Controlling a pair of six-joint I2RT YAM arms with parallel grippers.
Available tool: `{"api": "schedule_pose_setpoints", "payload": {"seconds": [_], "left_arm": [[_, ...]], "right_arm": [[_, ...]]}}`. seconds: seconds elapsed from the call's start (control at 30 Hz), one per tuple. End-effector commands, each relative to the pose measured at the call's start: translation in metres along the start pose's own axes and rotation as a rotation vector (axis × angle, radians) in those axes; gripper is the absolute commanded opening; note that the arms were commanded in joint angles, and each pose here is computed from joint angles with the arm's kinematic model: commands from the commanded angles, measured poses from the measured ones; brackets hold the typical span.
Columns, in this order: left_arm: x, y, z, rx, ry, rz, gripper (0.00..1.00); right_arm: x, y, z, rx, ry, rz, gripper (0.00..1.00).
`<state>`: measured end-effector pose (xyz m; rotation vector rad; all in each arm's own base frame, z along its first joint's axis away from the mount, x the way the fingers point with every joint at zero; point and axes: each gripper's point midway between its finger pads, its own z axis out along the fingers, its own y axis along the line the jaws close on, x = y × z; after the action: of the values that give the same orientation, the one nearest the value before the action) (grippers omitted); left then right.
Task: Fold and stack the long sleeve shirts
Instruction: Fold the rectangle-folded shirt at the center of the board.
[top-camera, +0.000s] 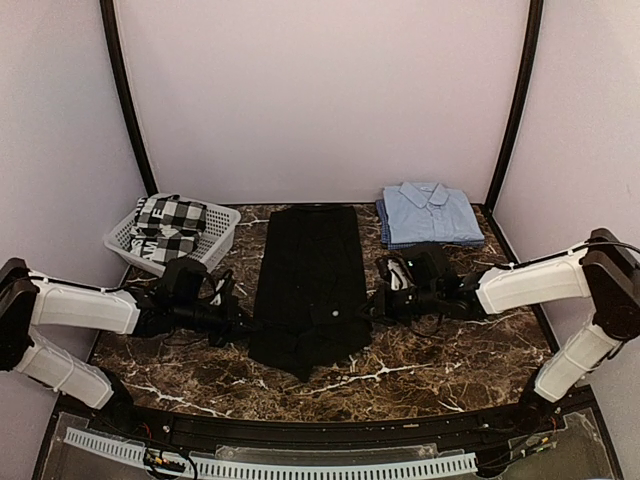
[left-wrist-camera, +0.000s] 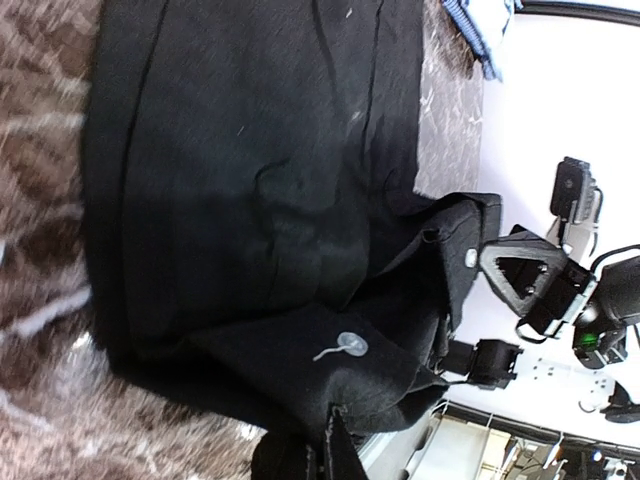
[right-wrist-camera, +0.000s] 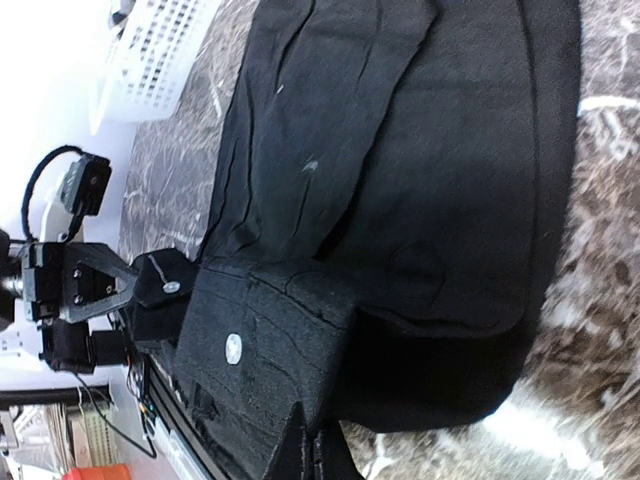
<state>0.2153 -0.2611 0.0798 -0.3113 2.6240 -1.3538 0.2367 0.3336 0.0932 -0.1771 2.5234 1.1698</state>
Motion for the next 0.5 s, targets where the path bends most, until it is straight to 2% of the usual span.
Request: {"api": "schedule_pose_setpoints", "payload": {"seconds": [0.0, 0.23, 0.47], "left_arm": [[-0.032, -0.033, 0.002, 0.079, -0.055, 0.026, 0.0], [-0.075, -0.023, 0.025, 0.032, -0.105, -0.011, 0.0], [-0.09, -0.002, 0.048, -0.005, -0.1, -0.031, 0.0]], "right_arm": [[-0.037, -0.003, 0.005, -0.011, -0.076, -0.002, 0.0], [-0.069, -0.03, 0.025, 0.021, -0.098, 0.038, 0.0], [-0.075, -0.052, 0.042, 0.043, -0.076, 0.069, 0.0]]}}
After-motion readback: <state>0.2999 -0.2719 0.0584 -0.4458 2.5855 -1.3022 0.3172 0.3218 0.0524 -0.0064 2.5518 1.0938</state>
